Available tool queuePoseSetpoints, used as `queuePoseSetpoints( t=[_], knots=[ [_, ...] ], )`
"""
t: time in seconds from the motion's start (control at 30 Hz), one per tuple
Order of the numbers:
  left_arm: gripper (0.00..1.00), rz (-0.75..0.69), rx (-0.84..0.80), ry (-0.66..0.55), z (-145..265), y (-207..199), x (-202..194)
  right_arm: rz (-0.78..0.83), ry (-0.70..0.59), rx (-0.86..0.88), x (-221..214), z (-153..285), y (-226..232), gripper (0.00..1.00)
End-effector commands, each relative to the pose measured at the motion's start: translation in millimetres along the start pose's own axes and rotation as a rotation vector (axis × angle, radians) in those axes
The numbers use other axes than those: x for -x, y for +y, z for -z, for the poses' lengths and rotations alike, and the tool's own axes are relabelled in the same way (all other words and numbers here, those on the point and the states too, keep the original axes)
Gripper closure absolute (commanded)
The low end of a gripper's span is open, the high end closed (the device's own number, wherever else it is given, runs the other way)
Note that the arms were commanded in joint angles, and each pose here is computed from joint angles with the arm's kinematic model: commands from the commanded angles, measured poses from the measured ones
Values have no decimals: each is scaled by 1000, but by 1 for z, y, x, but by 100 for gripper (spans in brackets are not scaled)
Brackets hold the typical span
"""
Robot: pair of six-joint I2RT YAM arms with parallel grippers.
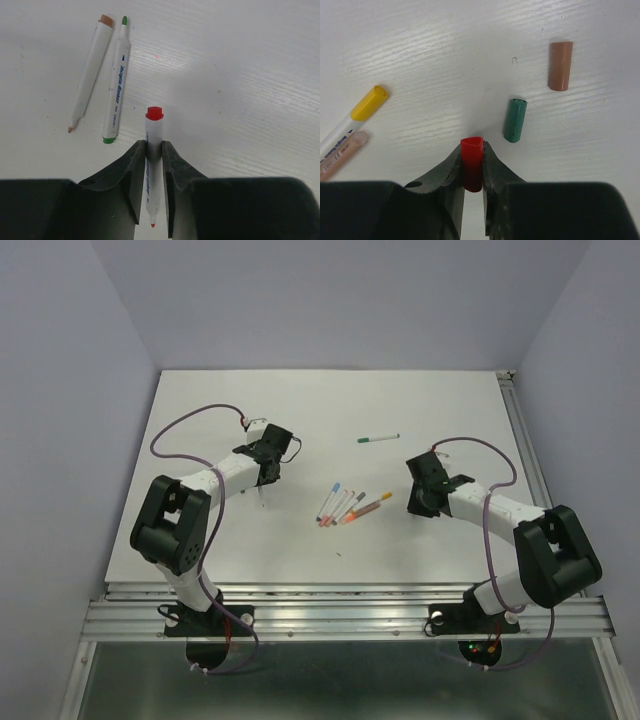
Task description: Open the pen caps
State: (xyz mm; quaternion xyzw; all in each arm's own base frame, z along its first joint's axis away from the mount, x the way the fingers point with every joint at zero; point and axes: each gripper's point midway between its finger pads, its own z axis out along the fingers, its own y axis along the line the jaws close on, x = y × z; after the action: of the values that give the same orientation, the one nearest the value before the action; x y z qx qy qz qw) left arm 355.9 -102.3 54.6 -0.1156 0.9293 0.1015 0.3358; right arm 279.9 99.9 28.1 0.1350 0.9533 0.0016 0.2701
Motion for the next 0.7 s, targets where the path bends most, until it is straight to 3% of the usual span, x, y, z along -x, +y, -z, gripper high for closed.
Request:
queuePoseSetpoints(
  t=[0.0, 0.37, 0.53, 0.67],
  knots=[
    [68, -2, 24, -39, 7, 5, 17, -8, -48, 14, 22, 4, 8, 78],
    [45, 8, 12, -36, 10, 4, 19, -30, -47, 7, 21, 5, 3, 75],
    [38, 27, -105, -61, 30, -9, 31, -36, -38, 5, 16, 4, 1, 73],
    [22, 33, -249, -100, 52, -24, 41, -53, -20, -13, 9, 3, -4, 69]
  ],
)
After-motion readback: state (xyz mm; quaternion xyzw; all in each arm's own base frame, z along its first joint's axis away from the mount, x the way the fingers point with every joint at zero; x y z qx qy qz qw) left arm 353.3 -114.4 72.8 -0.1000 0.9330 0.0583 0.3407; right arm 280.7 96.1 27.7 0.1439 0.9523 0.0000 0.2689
